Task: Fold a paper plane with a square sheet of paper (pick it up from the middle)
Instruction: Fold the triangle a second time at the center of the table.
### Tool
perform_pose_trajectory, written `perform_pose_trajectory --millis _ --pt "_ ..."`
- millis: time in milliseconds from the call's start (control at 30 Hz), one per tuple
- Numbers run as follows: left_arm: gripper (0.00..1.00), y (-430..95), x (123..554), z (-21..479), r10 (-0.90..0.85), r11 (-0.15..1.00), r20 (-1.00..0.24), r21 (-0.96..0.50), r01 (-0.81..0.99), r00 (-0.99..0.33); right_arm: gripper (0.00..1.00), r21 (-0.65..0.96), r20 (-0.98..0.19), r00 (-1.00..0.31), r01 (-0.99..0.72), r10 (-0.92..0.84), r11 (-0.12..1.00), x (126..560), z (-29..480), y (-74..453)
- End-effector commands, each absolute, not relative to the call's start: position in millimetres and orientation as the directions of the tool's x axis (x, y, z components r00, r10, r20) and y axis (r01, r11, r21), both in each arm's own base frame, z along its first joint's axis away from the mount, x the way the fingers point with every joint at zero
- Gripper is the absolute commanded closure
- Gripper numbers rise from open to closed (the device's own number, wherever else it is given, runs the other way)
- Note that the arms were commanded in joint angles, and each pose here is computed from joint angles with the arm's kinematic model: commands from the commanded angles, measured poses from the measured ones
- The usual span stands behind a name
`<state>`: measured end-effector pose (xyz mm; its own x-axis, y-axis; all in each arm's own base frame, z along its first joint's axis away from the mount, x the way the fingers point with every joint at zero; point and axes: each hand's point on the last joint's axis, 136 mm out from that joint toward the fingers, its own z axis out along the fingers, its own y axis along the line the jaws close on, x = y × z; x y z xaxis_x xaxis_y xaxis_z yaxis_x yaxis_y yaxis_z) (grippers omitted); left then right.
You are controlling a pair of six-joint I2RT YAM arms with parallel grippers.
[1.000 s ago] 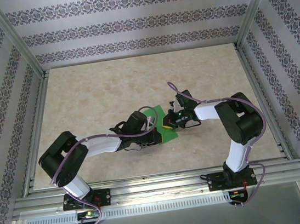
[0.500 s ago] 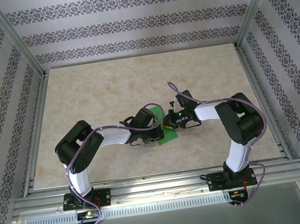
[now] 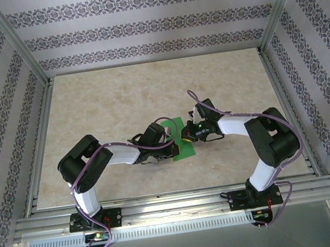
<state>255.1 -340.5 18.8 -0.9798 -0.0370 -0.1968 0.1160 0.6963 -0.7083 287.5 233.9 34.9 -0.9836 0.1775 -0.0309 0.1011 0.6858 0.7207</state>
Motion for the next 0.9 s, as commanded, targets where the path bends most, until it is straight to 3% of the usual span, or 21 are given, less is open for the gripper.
perform_pose_trajectory --millis 0,367,667,867 --pt "1.00 -316.8 230.8 -16.3 -0.007 0.769 -0.090 -0.637 0.052 -0.996 1.00 0.738 -0.027 -0.994 0.051 0.105 0.672 272.3 34.8 247.2" --pt "1.00 -315.9 230.5 -14.3 -0.011 0.768 -0.094 -0.639 0.052 -0.995 1.00 0.669 0.044 -0.982 0.164 0.182 0.725 277.7 -10.0 220.1" --pt "1.00 -308.4 225.1 -20.3 -0.022 0.777 -0.089 -0.628 0.039 -0.996 1.00 0.682 0.017 -0.968 0.194 0.251 0.705 304.7 -1.5 201.3" --pt "1.00 -308.9 225.0 -21.6 -0.022 0.774 -0.090 -0.632 0.040 -0.996 1.00 0.709 -0.058 -0.966 0.138 0.253 0.692 313.1 31.6 202.2"
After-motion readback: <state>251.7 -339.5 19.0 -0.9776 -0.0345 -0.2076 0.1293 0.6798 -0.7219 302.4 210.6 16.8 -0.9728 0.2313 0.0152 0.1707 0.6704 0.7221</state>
